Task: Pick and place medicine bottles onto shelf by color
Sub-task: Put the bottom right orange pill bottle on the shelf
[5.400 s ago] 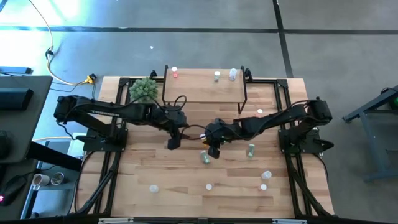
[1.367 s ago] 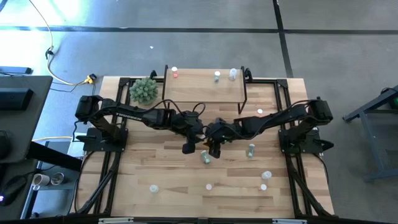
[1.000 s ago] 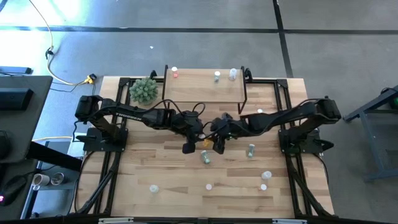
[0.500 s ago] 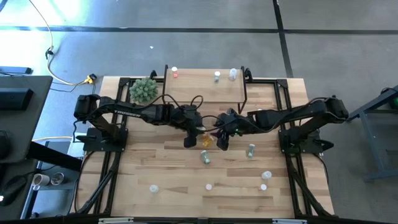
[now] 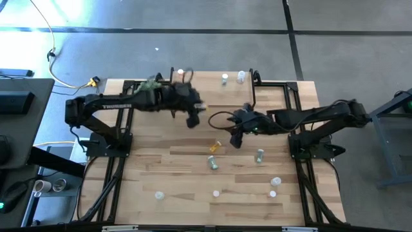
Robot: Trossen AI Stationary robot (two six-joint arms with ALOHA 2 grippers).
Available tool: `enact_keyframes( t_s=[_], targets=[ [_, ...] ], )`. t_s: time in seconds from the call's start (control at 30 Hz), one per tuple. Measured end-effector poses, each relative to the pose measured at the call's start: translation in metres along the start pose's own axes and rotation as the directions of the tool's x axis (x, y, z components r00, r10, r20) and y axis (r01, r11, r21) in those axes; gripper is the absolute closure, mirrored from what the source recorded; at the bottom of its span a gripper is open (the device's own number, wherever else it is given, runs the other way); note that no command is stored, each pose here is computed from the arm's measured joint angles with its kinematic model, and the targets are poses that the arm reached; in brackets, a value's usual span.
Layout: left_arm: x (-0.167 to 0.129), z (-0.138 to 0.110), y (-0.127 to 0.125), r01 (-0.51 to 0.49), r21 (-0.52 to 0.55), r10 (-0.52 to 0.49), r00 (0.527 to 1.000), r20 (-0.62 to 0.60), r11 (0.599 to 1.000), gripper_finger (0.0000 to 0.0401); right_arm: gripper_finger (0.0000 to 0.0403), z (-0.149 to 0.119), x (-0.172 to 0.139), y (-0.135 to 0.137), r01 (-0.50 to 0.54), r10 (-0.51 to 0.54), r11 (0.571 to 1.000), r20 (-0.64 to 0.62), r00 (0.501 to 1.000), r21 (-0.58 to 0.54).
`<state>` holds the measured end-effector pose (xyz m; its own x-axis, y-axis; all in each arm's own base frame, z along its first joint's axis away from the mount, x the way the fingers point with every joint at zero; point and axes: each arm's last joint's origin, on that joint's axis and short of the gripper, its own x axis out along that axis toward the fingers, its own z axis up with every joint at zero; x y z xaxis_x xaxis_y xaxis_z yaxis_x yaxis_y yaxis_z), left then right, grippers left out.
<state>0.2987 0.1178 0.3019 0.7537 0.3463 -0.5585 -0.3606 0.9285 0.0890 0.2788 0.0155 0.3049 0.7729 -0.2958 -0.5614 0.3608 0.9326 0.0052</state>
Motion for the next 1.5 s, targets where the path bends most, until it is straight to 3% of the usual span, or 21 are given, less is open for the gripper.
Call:
enact_keyframes(
  t_s=[0.23,0.47,0.73,1.1,1.5],
  targets=[
    [-0.027,0.041,0.048,-0.148,-0.031,0.149,0.989,0.006,0.988,0.0284,0.0208,0.005,-0.014,-0.006,0.008,-0.008,1.000,0.048,0.999,0.003],
    [-0.041,0.057,0.087,-0.242,-0.098,0.240,0.970,-0.026,0.965,0.0284,0.0208,0.002,-0.015,-0.007,0.016,-0.016,1.000,0.019,1.000,-0.003],
    [-0.022,0.054,0.111,-0.212,-0.153,0.199,0.975,-0.098,0.965,0.0284,0.0208,-0.001,-0.015,-0.008,0.025,-0.025,1.000,-0.011,1.000,0.005],
    [0.021,0.049,0.126,-0.206,-0.152,0.166,0.956,-0.243,0.967,0.0284,0.0208,-0.001,-0.015,-0.008,0.027,-0.027,1.000,-0.017,0.999,0.002],
    [0.043,0.037,0.145,-0.229,-0.195,0.156,0.931,-0.330,0.954,0.0284,0.0208,-0.005,-0.015,-0.009,0.037,-0.037,0.999,-0.051,0.998,0.014]
  ],
)
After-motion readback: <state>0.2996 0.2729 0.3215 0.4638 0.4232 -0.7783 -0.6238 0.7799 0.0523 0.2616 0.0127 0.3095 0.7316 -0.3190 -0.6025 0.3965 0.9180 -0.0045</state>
